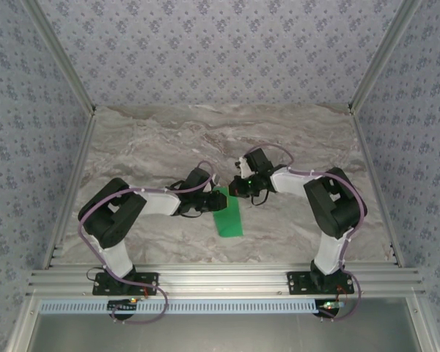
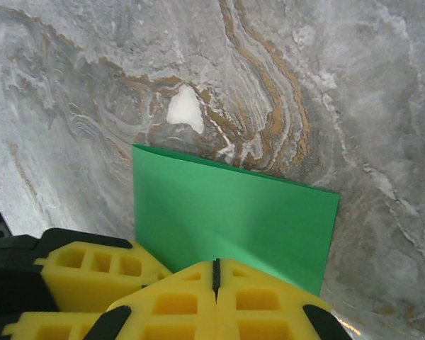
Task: Fold a paper plane with a square sheet of paper (fold left side to right side)
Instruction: Hold the square sheet of paper at the center of the table.
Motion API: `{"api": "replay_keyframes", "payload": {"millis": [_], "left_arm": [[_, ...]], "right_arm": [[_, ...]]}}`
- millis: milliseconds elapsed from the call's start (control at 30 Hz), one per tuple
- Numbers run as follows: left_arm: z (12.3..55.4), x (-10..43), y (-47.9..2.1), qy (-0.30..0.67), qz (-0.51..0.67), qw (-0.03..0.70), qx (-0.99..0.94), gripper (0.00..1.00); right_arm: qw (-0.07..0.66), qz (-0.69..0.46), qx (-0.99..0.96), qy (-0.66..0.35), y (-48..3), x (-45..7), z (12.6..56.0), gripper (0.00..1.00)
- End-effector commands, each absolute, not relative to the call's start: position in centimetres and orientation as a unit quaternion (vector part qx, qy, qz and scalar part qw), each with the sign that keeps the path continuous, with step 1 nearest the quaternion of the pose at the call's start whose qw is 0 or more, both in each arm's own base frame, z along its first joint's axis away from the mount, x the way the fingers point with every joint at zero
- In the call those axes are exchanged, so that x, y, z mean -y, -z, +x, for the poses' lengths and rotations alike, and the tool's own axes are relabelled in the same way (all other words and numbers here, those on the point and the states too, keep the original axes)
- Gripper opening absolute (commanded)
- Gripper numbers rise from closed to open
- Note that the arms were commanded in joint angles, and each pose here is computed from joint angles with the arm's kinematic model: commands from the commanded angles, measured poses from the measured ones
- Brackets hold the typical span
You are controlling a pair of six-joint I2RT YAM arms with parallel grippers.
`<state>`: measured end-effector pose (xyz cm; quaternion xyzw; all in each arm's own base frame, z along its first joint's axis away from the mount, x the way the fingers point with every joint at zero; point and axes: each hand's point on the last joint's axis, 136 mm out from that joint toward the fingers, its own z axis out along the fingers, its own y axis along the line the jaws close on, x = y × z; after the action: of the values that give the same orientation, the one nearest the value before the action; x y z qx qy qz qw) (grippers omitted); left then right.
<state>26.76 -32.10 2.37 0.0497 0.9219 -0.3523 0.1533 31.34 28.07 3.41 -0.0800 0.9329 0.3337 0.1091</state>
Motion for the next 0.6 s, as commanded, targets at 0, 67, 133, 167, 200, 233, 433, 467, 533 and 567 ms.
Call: {"api": "replay_keyframes", "payload": {"millis": [0, 67, 133, 167, 200, 233, 433, 467, 533, 567], "left_arm": [[25.4, 30.4, -0.3, 0.309, 0.041, 0.127, -0.942, 0.20], [25.4, 30.6, -0.7, 0.314, 0.044, 0.130, -0.940, 0.20], [25.5, 30.7, -1.2, 0.320, 0.046, 0.135, -0.937, 0.20], [25.5, 30.8, -1.7, 0.325, 0.047, 0.139, -0.934, 0.20], [25.5, 30.9, -2.2, 0.330, 0.050, 0.142, -0.932, 0.21], [25.6, 31.0, -2.7, 0.335, 0.051, 0.146, -0.929, 0.23], [25.4, 31.6, -5.8, 0.372, 0.063, 0.168, -0.911, 0.29], [25.3, 31.5, -6.1, 0.376, 0.065, 0.170, -0.908, 0.29], [25.0, 31.4, -6.3, 0.383, 0.065, 0.173, -0.905, 0.30], [24.9, 31.4, -6.3, 0.388, 0.065, 0.172, -0.903, 0.30]], "right_arm": [[0.090, -0.070, -0.943, -0.313, -2.1, -27.8, 31.2, 0.02], [0.079, -0.066, -0.948, -0.301, -1.2, -27.4, 30.8, 0.02], [0.068, -0.061, -0.954, -0.286, -0.3, -26.9, 30.3, 0.02], [0.061, -0.059, -0.957, -0.279, 0.2, -26.6, 30.0, 0.02], [0.058, -0.057, -0.959, -0.271, 0.6, -26.3, 29.9, 0.02], [0.054, -0.055, -0.961, -0.264, 1.0, -26.0, 29.7, 0.02], [0.041, -0.047, -0.966, -0.250, 2.1, -25.3, 28.8, 0.02], [0.040, -0.046, -0.966, -0.250, 2.2, -25.3, 28.7, 0.02], [0.040, -0.044, -0.967, -0.249, 2.3, -25.2, 28.7, 0.02], [0.040, -0.045, -0.967, -0.249, 2.3, -25.3, 28.6, 0.02]]}}
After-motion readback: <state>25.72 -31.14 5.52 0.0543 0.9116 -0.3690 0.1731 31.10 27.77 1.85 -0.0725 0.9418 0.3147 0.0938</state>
